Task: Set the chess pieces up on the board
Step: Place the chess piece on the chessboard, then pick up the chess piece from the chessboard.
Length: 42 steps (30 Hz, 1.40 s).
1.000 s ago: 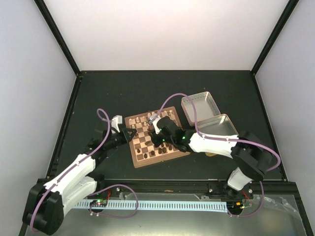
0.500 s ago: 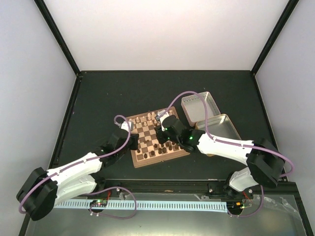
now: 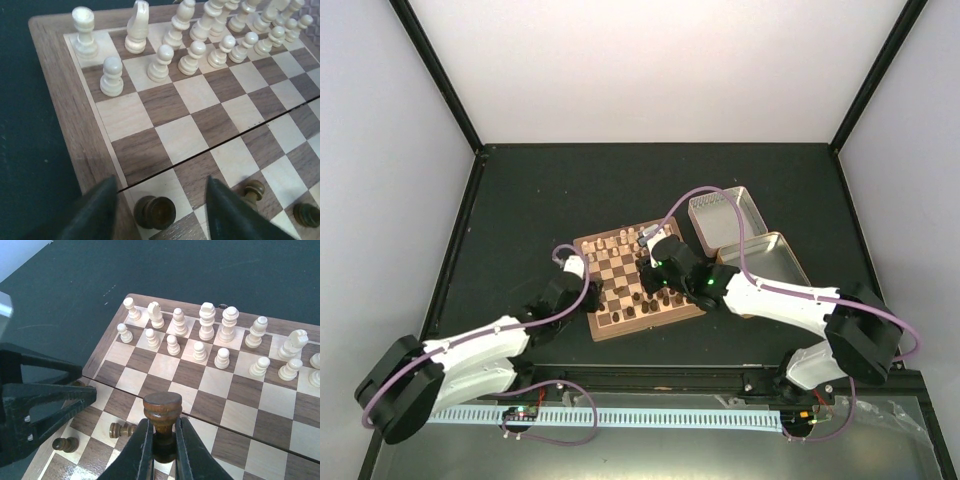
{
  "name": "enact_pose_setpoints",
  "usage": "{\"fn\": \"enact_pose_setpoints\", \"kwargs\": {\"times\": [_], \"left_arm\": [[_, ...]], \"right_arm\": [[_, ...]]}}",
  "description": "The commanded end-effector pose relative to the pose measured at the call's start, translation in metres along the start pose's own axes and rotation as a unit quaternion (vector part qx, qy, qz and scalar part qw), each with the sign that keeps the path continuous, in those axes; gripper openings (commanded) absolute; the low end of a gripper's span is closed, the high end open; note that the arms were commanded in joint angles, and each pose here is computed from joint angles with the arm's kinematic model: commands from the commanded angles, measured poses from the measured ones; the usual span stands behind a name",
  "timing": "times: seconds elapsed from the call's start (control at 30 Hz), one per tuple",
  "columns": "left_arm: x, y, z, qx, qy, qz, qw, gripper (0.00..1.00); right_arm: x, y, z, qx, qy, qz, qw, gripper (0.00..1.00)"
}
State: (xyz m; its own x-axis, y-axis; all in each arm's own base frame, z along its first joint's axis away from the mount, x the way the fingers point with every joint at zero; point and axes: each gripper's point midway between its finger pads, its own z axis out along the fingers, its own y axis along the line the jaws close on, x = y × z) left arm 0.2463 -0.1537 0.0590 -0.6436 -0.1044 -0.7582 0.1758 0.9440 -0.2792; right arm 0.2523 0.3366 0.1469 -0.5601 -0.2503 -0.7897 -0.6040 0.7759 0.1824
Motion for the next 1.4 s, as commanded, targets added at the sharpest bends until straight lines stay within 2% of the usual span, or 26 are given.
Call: {"fn": "enact_pose_setpoints", "kwargs": {"times": [0.0,0.1,0.2,0.5,0.67,0.77,0.87,1.17,1.37], "left_arm": [[-0.015,-0.006,-0.014,0.008,-0.012,-0.028,0.999,0.56],[-0.030,-0.007,-0.026,0.001,-0.015,-0.055,0.998,0.66],[-0.040,-0.011,-0.038,-0.001,0.007,-0.074,0.997,0.67],[-0.011,-0.017,-0.037,-0.017,0.177,-0.087,0.980,0.57],[0.004,-0.011,-0.028,-0.049,0.244,-0.073,0.966,0.44],[0.003,-0.008,-0.020,-0.057,0.245,-0.067,0.966,0.30],[-0.005,-0.004,-0.016,-0.073,0.237,-0.059,0.967,0.25],[0.001,-0.002,-0.004,-0.080,0.252,-0.049,0.963,0.31],[-0.007,0.005,-0.001,-0.104,0.240,-0.041,0.964,0.21]], "right_arm": [[-0.013,-0.003,-0.012,0.004,-0.021,0.007,1.000,0.04],[-0.016,-0.001,-0.016,-0.001,-0.025,0.012,1.000,0.04],[-0.018,-0.002,-0.020,-0.002,-0.028,0.019,0.999,0.04],[-0.015,-0.006,-0.025,-0.001,-0.027,0.040,0.999,0.04],[-0.011,-0.005,-0.025,-0.005,-0.025,0.044,0.999,0.04],[-0.010,-0.006,-0.024,-0.004,-0.024,0.043,0.999,0.04],[-0.009,-0.009,-0.024,0.005,-0.024,0.037,0.999,0.03],[-0.010,-0.009,-0.023,0.006,-0.023,0.030,0.999,0.03],[-0.008,-0.008,-0.022,0.003,-0.020,0.032,0.999,0.03]]}}
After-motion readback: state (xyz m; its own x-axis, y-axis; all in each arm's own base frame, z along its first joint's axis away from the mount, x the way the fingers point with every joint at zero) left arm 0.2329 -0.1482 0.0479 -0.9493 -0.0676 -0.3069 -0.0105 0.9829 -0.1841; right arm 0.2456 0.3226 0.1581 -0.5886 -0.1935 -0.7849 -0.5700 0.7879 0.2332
